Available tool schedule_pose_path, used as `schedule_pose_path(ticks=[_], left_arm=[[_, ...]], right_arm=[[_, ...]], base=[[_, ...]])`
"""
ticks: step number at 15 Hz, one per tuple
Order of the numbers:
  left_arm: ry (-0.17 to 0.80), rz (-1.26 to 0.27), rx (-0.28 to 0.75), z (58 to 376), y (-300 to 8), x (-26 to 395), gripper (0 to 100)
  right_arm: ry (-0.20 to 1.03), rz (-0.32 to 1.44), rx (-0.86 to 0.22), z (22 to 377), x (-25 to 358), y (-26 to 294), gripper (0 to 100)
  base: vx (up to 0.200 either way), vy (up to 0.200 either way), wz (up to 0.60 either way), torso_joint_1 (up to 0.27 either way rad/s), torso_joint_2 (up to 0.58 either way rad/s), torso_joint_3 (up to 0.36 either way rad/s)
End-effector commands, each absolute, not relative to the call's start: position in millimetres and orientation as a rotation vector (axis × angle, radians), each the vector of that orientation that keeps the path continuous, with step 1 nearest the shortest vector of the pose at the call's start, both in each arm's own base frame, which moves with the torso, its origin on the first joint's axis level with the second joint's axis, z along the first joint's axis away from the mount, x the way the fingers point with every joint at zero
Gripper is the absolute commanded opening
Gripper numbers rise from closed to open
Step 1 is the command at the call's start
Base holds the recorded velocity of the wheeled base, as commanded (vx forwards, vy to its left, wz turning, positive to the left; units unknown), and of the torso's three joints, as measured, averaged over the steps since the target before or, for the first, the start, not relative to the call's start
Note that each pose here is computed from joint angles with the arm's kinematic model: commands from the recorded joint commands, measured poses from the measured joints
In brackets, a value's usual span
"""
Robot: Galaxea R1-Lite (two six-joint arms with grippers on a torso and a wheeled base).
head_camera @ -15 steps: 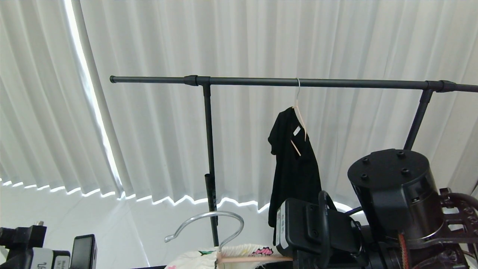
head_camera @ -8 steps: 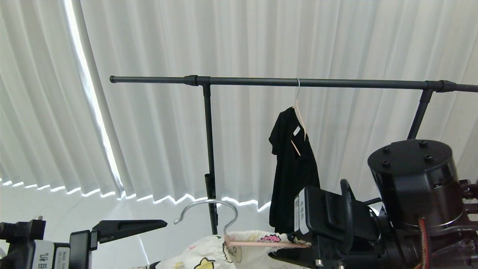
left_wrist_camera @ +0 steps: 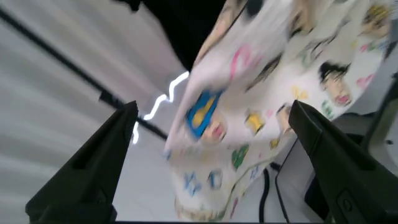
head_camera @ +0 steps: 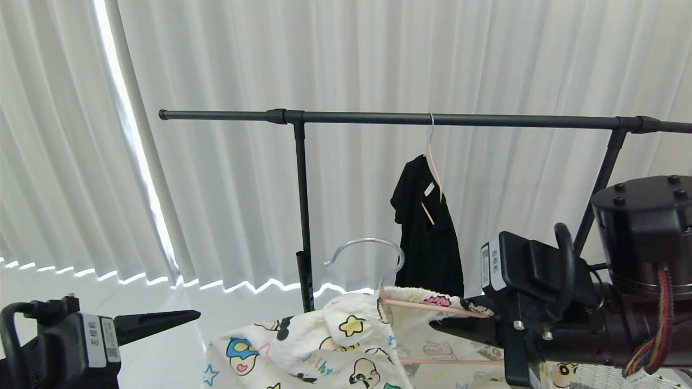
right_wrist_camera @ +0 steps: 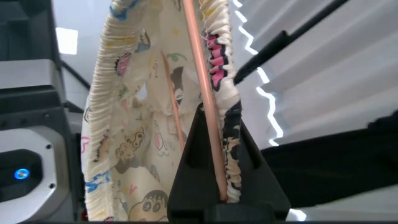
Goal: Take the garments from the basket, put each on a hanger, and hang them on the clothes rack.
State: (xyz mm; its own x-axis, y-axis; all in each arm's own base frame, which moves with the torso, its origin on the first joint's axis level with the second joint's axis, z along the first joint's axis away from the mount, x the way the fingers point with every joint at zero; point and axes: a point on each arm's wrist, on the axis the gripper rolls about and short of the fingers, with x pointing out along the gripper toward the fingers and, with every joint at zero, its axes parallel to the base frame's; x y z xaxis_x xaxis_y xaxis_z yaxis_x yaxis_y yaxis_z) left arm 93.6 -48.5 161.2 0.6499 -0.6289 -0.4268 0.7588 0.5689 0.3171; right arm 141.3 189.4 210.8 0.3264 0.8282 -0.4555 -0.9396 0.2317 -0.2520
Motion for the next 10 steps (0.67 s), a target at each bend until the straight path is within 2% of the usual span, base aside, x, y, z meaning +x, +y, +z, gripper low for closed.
schedule_pose_path(ticks=[1,4,7,10], left_arm=[[0.380,-0.731,0.480,145.3,-37.1,97.7,100],[0.468,-0.714,0.464,137.4,-37.2,111.6,100],[0.514,-0.715,0.458,136.9,-40.4,127.8,100],[0.520,-0.707,0.451,136.6,-40.2,134.8,100]], right_arm=[[0.223,1.214,-0.523,215.7,140.3,181.7,0],[0.205,1.216,-0.530,217.8,137.6,178.5,0],[0.191,1.223,-0.543,217.9,134.9,175.7,0],[0.182,1.221,-0.540,219.7,133.6,174.1,0]], base=[[0.000,0.000,0.00,0.000,0.00,0.000],[0.000,0.000,0.00,0.000,0.00,0.000],[0.000,0.000,0.00,0.000,0.00,0.000],[0.000,0.000,0.00,0.000,0.00,0.000]])
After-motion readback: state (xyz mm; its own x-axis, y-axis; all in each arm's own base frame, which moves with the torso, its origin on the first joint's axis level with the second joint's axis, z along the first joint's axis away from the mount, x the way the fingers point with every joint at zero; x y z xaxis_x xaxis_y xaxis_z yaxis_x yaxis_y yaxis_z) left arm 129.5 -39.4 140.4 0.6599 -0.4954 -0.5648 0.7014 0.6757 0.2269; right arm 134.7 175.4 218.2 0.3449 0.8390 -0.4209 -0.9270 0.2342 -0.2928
